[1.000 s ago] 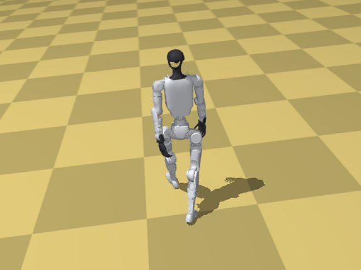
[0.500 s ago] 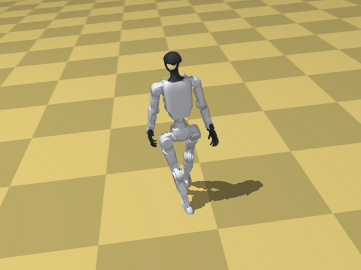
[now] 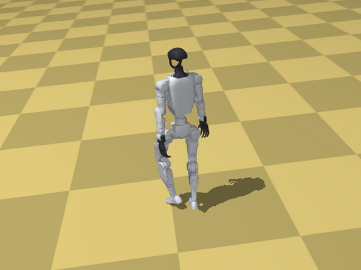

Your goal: Upper body actions

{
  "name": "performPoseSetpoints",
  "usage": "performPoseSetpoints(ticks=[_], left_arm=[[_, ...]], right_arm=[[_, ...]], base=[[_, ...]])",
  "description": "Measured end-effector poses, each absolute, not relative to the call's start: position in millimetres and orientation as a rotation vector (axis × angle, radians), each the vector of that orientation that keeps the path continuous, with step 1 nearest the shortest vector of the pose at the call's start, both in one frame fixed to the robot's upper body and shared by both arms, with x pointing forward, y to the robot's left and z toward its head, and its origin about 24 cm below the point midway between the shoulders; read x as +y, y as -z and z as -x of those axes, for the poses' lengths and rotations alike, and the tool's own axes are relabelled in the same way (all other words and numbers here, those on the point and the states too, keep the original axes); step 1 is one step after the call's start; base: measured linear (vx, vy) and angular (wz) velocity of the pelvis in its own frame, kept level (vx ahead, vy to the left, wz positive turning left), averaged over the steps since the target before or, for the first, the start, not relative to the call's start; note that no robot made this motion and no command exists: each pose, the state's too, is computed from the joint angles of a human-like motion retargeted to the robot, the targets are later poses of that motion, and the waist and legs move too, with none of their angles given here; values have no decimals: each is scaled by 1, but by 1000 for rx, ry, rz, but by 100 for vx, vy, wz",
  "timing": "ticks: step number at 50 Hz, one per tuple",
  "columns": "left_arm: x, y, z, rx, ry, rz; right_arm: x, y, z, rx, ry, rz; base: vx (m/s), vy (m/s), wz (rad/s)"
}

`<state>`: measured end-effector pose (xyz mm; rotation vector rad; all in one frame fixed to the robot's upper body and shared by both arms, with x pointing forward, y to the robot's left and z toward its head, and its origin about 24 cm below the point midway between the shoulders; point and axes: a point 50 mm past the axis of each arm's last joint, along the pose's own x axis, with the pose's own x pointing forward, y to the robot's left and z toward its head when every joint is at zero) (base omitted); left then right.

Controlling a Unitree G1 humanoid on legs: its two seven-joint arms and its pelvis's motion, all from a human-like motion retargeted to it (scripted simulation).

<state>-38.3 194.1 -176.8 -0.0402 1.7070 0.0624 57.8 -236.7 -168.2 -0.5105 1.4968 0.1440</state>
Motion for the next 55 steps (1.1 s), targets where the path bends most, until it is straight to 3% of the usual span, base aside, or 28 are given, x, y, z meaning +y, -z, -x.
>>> performPoseSetpoints(ticks=[9,18,25,34,39,48,55], left_arm=[[177,167,94,1879,-182,198],[174,165,97,1905,-263,299],[198,176,14,1686,-198,231],[225,159,-115,1361,18,-135],[218,151,-148,1228,90,-210],[195,171,-87,1381,45,-66],[192,177,-27,1603,-5,-27]], right_arm=[[-232,162,-103,1354,-170,591],[-211,177,-28,1512,-105,376],[-207,177,-26,1517,-150,398],[-196,176,-50,1315,-122,392],[-187,175,-57,1245,-153,337],[-170,167,-91,1075,-290,458],[-157,157,-123,958,-297,389]], base=[[42,-70,-4],[75,-65,39],[32,-64,23],[11,-67,137],[14,-70,103],[1,-58,60],[-10,-52,-13]])
